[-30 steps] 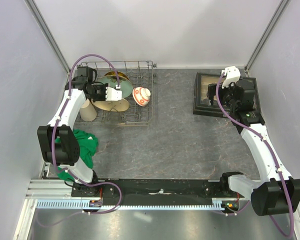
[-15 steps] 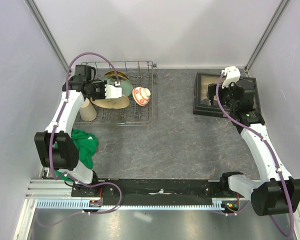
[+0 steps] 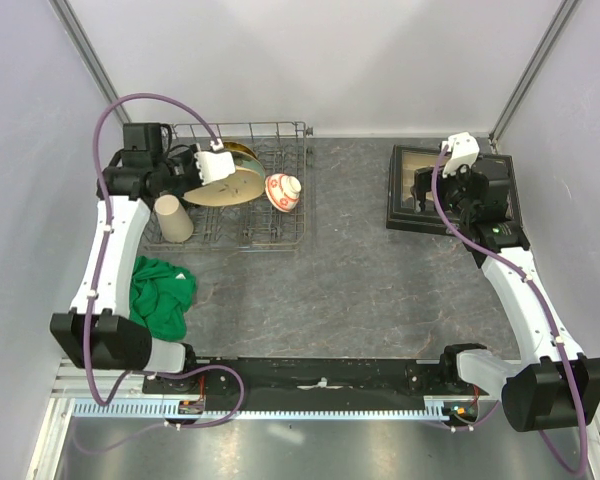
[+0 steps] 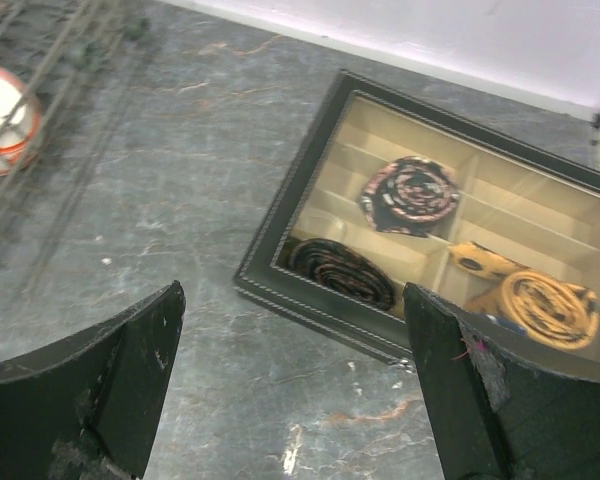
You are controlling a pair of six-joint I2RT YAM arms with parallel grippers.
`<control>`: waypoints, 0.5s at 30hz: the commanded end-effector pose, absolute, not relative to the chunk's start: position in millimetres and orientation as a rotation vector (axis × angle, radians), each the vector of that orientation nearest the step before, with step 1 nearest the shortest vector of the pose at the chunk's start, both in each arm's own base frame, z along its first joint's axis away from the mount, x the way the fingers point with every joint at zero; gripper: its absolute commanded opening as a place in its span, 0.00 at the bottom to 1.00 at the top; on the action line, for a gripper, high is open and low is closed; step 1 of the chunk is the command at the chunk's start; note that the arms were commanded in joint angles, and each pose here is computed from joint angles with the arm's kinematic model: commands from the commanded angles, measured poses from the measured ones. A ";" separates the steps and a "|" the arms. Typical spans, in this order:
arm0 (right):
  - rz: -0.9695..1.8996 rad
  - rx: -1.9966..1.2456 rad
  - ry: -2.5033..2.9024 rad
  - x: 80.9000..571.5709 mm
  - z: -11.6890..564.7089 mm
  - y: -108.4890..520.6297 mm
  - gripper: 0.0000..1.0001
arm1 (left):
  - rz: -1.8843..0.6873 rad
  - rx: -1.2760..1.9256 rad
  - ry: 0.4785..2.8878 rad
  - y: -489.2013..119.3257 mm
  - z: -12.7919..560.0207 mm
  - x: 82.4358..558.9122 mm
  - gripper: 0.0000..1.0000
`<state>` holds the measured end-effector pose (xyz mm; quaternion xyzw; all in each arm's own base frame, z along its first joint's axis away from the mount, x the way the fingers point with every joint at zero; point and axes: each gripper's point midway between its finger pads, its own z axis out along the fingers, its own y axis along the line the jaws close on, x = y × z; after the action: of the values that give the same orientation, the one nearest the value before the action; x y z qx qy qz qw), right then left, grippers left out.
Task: Unload the mixed dishes from the dish rack
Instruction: Pick up the plate from the dish rack.
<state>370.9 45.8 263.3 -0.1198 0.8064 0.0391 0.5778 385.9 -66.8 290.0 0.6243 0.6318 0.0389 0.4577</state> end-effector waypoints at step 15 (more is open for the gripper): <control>0.647 -0.712 1.621 308.2 330.7 171.8 0.98 | -0.595 1.131 1.415 -152.4 385.9 295.5 0.01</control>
<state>331.7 133.9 287.8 -0.2297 0.7574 0.2279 0.5671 316.1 -124.1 345.9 0.5040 0.6530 -0.1708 0.5389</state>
